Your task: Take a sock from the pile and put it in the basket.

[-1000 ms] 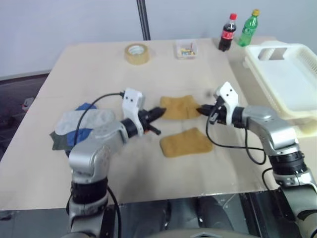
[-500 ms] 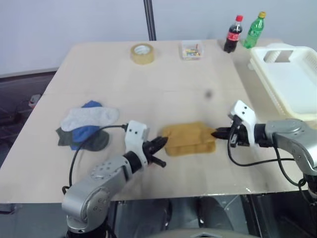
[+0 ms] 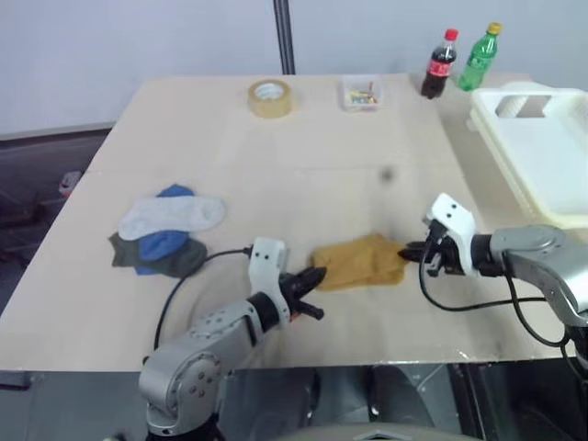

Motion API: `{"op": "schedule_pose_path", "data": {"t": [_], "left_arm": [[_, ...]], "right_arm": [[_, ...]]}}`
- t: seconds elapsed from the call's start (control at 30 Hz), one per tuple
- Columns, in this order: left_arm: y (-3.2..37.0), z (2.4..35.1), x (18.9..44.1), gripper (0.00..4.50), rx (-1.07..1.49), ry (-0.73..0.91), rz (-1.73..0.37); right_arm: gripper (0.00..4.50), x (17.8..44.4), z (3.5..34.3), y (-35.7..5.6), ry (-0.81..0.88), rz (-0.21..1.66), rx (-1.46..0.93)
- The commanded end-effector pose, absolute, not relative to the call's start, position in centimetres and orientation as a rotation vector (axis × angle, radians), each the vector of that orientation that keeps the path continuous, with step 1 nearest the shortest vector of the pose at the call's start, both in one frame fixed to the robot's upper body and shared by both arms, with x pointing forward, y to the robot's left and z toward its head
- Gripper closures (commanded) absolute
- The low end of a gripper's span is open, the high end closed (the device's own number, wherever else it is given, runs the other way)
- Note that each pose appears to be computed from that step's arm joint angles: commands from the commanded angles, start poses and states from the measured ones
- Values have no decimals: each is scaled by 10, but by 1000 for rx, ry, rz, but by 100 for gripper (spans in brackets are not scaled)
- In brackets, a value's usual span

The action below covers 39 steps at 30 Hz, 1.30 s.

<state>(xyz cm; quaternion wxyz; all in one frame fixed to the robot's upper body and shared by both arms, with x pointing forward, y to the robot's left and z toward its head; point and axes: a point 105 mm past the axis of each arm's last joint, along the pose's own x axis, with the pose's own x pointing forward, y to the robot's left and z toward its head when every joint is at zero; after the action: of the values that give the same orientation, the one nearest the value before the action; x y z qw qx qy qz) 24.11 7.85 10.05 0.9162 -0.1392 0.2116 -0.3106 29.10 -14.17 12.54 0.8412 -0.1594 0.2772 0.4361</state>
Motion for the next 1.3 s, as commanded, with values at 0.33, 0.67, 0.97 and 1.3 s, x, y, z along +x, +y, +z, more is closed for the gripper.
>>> {"op": "schedule_pose_path", "data": {"t": [0.33,0.67,0.97,1.3], "left_arm": [[83,86,240,450,-281,472,-620],[92,83,260,450,-172,407,-541],[87,80,256,256,-120,415,-631],[117,89,286,5,-272,352,-484]], "right_arm": [[112,293,163,-127,360,1011,-373],[112,286,120,-76,226,1091,-424],[108,298,96,-85,233,1024,-496],[108,298,88,-85,254,1019,-502]]}}
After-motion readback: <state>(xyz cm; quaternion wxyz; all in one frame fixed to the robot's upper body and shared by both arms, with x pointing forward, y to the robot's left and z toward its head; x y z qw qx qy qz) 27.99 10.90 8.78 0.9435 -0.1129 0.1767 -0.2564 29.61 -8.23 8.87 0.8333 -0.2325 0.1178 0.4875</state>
